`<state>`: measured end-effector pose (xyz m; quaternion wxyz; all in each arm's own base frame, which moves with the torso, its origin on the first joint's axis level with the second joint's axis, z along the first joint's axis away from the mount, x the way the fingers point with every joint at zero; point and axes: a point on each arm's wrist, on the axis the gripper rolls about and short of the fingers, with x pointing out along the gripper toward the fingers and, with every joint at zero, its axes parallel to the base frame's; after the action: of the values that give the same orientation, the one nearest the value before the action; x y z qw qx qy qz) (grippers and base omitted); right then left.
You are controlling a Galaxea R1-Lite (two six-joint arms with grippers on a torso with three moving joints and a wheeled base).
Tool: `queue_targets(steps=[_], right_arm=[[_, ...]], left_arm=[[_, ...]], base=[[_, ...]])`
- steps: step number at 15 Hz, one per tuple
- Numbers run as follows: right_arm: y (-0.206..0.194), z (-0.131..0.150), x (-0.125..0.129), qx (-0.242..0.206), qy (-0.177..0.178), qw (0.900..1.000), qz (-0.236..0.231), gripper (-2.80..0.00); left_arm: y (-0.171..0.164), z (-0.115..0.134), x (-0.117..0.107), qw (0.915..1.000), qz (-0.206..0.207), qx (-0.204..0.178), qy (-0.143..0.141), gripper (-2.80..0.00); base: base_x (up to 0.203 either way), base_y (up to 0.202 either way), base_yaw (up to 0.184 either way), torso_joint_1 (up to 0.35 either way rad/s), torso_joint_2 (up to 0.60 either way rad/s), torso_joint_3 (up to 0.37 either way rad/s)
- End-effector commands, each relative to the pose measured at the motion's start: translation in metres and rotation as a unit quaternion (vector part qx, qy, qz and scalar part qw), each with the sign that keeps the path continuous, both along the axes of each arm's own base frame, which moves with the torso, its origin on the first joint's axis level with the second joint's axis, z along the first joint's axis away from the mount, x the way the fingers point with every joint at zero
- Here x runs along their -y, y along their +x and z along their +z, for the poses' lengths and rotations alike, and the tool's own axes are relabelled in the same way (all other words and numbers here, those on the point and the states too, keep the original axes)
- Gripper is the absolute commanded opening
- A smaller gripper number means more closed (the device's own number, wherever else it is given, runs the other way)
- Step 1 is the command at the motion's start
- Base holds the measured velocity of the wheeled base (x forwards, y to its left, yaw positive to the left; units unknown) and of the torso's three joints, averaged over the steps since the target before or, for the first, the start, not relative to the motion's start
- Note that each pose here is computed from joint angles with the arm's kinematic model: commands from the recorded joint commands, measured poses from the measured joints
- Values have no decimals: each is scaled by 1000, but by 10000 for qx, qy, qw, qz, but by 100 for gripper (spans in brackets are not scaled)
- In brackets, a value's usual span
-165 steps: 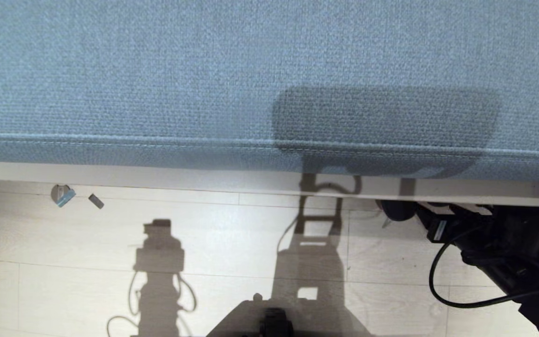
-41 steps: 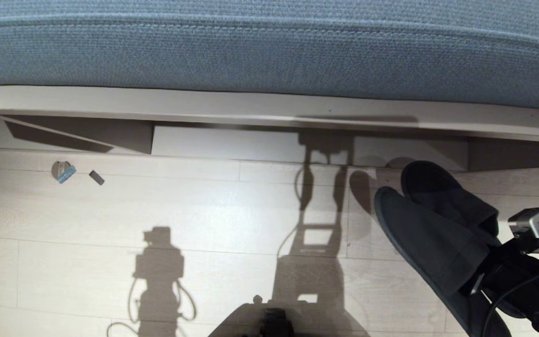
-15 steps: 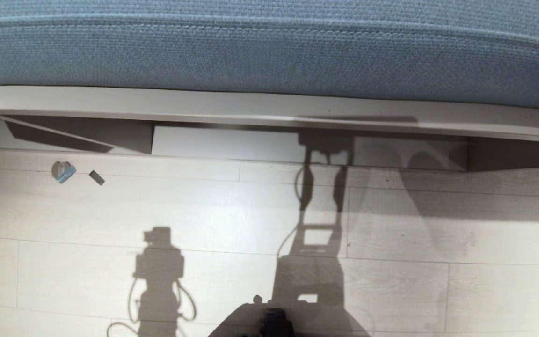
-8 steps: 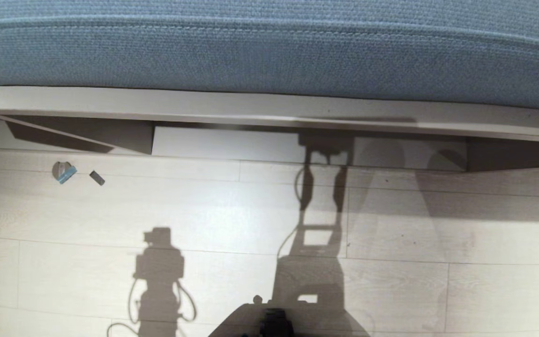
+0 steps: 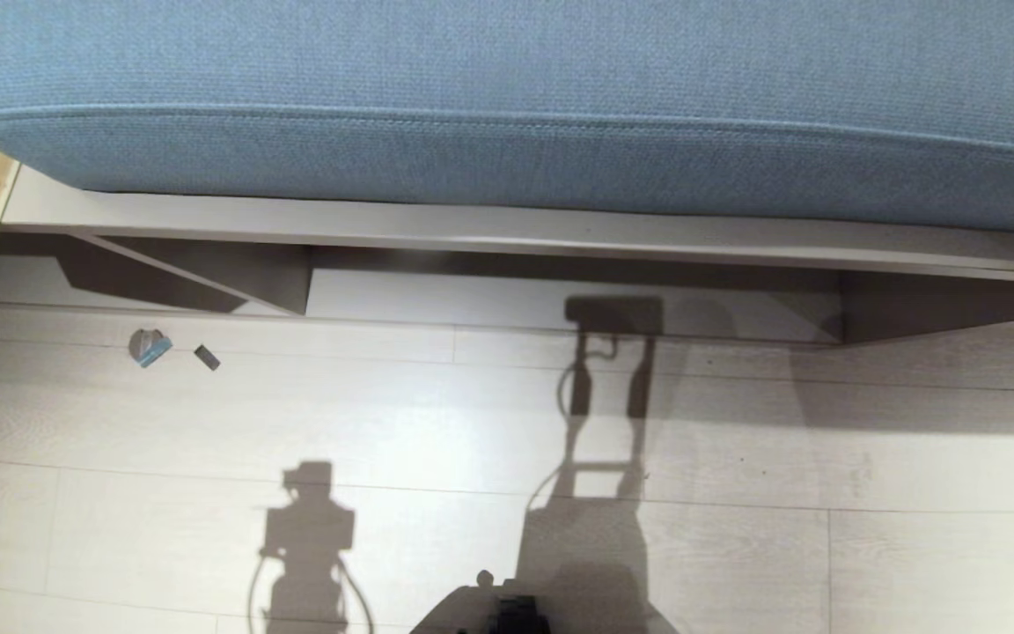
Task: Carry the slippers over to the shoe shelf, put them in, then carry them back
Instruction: Place the slippers on the floor
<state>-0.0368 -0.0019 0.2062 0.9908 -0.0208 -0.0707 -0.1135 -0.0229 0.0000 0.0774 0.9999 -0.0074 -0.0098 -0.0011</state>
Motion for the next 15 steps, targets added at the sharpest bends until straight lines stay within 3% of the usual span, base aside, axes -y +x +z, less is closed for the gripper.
queue_targets(steps=[1,2,7,9,11,15], right_arm=[[2,-4,0,-111,-162,9998,104,-280],[-2,-10,-1,-67,-199,9995,255,-280],[11,-89,0,-832,-377,9936,668,-280],[18,-111,-1,-638,-387,9942,775,-280],[14,-123,-1,-512,-388,9936,924,-280],[14,-131,-2,-776,-279,9901,1137,-280]], left_arm=[[1,-2,0,10000,0,-29,-6,-280],[1,-2,0,10000,-4,-29,-2,-280],[1,-2,0,10000,-5,-29,-10,-280],[1,-2,0,10000,-1,-29,-10,-280],[1,-2,0,10000,-5,-29,-10,-280],[0,-2,0,10000,1,-23,-10,-280]], base=[[0,0,0,2,-1,210],[0,0,0,2,-2,210],[0,0,0,2,-1,204],[0,0,0,3,0,204],[0,0,0,6,2,201],[0,0,0,2,2,199]])
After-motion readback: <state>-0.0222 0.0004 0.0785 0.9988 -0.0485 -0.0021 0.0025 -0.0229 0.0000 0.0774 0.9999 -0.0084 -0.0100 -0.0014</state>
